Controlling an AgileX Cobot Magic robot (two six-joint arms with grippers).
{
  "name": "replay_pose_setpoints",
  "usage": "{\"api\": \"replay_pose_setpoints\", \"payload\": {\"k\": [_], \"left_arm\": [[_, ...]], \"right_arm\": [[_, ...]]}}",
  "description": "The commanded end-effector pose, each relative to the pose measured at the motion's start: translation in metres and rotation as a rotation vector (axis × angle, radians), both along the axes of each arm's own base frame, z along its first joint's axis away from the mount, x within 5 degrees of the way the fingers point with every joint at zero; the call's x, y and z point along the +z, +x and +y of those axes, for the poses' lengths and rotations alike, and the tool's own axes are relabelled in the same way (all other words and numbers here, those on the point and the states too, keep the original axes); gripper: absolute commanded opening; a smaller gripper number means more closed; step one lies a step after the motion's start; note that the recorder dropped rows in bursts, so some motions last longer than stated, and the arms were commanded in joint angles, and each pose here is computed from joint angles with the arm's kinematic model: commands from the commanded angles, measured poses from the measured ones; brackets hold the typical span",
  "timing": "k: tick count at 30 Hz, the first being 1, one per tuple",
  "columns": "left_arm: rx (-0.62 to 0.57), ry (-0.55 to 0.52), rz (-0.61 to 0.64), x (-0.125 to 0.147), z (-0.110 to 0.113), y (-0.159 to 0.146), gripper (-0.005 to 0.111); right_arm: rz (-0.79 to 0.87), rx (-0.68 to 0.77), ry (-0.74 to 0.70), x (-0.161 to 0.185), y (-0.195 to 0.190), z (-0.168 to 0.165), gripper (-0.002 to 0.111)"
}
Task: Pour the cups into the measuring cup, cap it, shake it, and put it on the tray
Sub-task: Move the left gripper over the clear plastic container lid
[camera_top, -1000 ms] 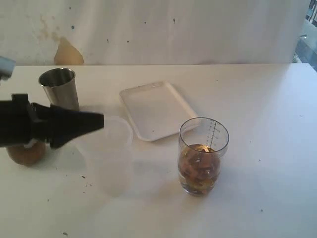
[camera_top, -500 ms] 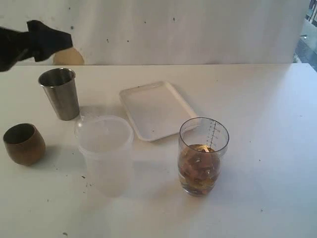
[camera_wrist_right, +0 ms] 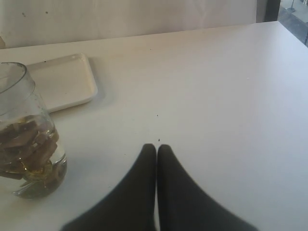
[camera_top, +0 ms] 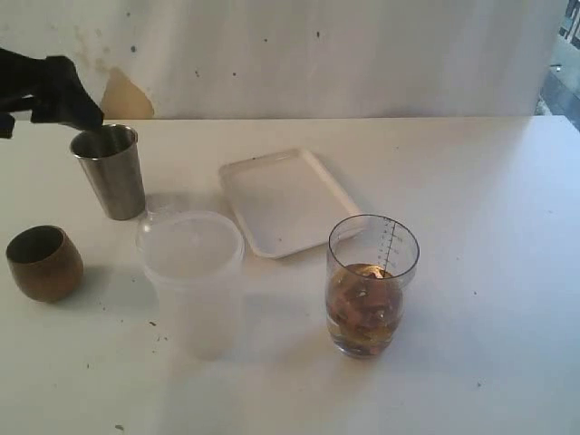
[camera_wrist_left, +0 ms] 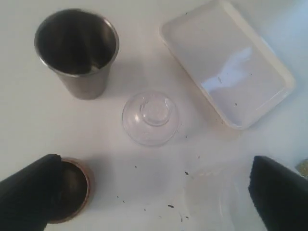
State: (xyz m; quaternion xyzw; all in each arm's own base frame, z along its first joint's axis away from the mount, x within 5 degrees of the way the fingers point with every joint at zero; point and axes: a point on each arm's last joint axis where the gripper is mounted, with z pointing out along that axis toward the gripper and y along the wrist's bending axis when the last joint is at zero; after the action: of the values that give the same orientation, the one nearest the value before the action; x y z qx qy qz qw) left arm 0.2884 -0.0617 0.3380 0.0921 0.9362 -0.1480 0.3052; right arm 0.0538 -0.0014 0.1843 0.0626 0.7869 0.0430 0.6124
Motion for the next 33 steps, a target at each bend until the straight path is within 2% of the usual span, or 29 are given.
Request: {"api": "replay_pose_setpoints", "payload": {"k": [1,4,9,15,19,27,33], "left_arm": [[0.017,-0.002,0.133,-0.023,-0.011,0.012,0.093],[-0.083,0.035,0.207,-0.044,-0.039,0.028,0.077],[-0.103,0.047,0.235,-0.059,-0.063,0.052,0.077],[-0.043,0.09,0.26,-0.075,-0.065,0.079,0.077],[-0.038,0.07,0.279,-0.083,-0.07,0.091,0.077],[-0.031,0.077,0.373,-0.126,-0.076,0.104,0.077],[-0.005,0.052,0.296,-0.131,-0.078,0.115,0.077]], "right_arm": [[0.0,-0.007,0.003,-0.001,0.0,0.0,0.0],[0.0,-0.007,0.003,-0.001,0.0,0.0,0.0],[0.0,-0.007,0.003,-0.001,0.0,0.0,0.0],[0.0,-0.007,0.003,-0.001,0.0,0.0,0.0],[0.0,-0.007,0.003,-0.001,0.0,0.0,0.0],[0.0,-0.007,0.003,-0.001,0.0,0.0,0.0],[0.0,-0.007,0.003,-0.001,0.0,0.0,0.0]]}}
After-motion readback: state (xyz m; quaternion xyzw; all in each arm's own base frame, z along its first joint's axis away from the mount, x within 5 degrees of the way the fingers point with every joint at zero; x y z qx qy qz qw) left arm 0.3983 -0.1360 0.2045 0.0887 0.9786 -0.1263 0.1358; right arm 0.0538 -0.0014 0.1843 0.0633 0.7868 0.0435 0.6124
